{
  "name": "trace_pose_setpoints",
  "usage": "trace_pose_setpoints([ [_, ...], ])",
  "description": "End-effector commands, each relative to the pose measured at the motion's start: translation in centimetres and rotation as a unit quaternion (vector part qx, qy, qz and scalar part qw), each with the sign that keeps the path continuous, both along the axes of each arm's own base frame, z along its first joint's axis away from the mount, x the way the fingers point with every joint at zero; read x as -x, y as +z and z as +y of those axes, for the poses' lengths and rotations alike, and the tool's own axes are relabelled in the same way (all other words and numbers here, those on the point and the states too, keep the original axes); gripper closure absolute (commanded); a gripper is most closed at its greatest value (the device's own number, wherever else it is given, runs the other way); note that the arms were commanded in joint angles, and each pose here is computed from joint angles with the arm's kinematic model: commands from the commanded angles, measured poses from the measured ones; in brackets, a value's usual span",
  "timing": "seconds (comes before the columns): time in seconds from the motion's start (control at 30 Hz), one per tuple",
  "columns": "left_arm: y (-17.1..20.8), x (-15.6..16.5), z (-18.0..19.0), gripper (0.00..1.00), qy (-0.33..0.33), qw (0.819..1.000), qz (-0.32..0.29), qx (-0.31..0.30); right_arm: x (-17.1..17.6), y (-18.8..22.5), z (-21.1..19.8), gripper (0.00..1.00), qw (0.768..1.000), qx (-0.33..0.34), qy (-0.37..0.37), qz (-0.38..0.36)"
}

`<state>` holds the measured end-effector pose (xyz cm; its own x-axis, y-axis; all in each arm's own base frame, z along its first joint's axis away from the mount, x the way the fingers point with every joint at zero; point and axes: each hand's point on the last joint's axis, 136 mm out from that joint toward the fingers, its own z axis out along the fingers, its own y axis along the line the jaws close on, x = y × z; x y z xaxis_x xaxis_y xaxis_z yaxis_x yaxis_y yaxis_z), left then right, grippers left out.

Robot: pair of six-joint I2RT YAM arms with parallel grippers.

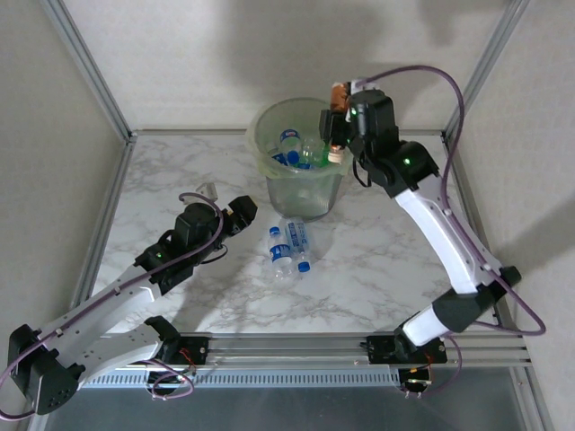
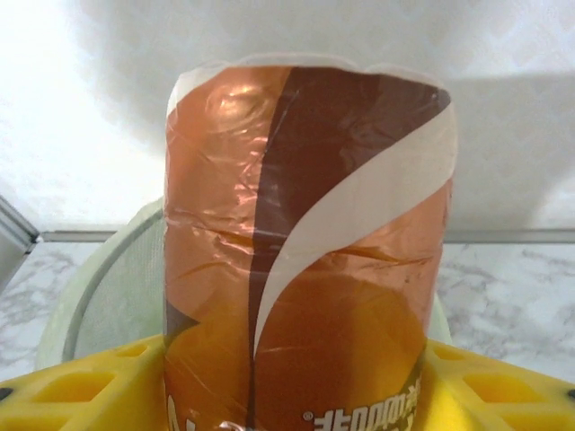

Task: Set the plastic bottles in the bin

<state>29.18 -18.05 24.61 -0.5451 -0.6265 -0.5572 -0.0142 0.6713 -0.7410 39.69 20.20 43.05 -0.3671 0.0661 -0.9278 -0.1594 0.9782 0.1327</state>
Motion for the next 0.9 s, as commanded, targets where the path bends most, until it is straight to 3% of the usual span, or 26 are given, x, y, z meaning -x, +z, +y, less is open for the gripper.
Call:
trace_pose_setpoints([
  [0.0,0.4,0.1,0.8,0.18,0.015,1.0,-0.002,0.002,-1.9,0.5,-0.7,0.37,1.0,0.026,-0.013,-0.01],
  [0.27,0.2,-0.2,0.7,0.18,0.016,1.0,0.001,-0.001,-6.0,-3.6,-0.9,0.36,0.995,0.087,-0.039,0.023],
  [0.4,0.1,-0.4,0.6,0.18,0.015,1.0,0.003,-0.003,-7.1,-4.8,-1.0,0.29,0.993,0.099,-0.046,0.037],
  [0.57,-0.2,-0.4,0.5,0.18,0.014,1.0,0.005,-0.002,-7.0,-4.4,-1.0,0.18,0.994,0.09,-0.046,0.035],
  [0.87,-1.1,-0.3,0.0,0.18,0.006,1.0,0.017,0.005,-3.6,-0.6,-0.7,0.22,0.999,0.029,-0.019,0.009],
])
